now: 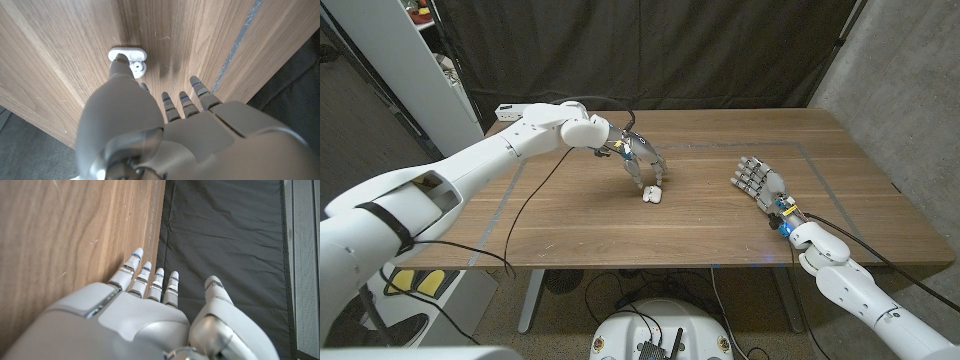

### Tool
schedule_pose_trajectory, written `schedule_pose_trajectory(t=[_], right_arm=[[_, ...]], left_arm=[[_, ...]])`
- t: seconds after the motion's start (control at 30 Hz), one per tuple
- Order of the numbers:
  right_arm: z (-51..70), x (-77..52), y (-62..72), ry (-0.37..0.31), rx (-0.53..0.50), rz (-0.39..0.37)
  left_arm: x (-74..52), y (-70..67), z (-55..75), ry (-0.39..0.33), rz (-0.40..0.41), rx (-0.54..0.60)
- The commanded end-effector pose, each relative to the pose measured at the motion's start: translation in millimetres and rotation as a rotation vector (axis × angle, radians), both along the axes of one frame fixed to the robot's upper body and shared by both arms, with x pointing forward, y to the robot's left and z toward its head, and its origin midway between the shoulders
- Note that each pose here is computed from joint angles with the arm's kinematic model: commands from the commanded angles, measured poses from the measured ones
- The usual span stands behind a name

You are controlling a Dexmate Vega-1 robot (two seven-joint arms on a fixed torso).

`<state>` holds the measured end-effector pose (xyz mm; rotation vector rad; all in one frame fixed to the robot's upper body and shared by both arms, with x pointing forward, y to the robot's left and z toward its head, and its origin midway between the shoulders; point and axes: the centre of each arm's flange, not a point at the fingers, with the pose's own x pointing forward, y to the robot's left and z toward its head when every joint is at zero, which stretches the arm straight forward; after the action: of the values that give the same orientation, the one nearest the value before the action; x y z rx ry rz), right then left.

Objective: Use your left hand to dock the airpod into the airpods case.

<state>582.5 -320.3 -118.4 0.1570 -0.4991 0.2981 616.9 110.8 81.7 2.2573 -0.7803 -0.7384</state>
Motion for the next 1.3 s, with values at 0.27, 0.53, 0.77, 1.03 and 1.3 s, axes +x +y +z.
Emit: schedule_pose_trajectory(t=[0.27, 0.53, 0.77, 1.03, 1.3], right_arm=[[-5.9, -2.4, 9.1, -0.004, 0.028, -0.022], [-8.5, -4.3, 9.5, 0.002, 0.030, -0.026], [-8.4, -4.9, 10.9, 0.009, 0.024, -0.025], [-10.7, -6.7, 10.6, 0.014, 0.026, -0.028], [-12.5, -9.4, 11.3, 0.018, 0.027, -0.028]], left_arm=[[5.9, 10.1, -11.2, 0.041, -0.121, 0.093], [5.2, 18.7, -18.5, 0.041, -0.185, 0.079], [11.2, 21.5, -27.5, 0.056, -0.201, 0.071], [13.1, 22.0, -35.4, 0.074, -0.203, 0.075], [9.9, 23.9, -31.3, 0.047, -0.194, 0.043]])
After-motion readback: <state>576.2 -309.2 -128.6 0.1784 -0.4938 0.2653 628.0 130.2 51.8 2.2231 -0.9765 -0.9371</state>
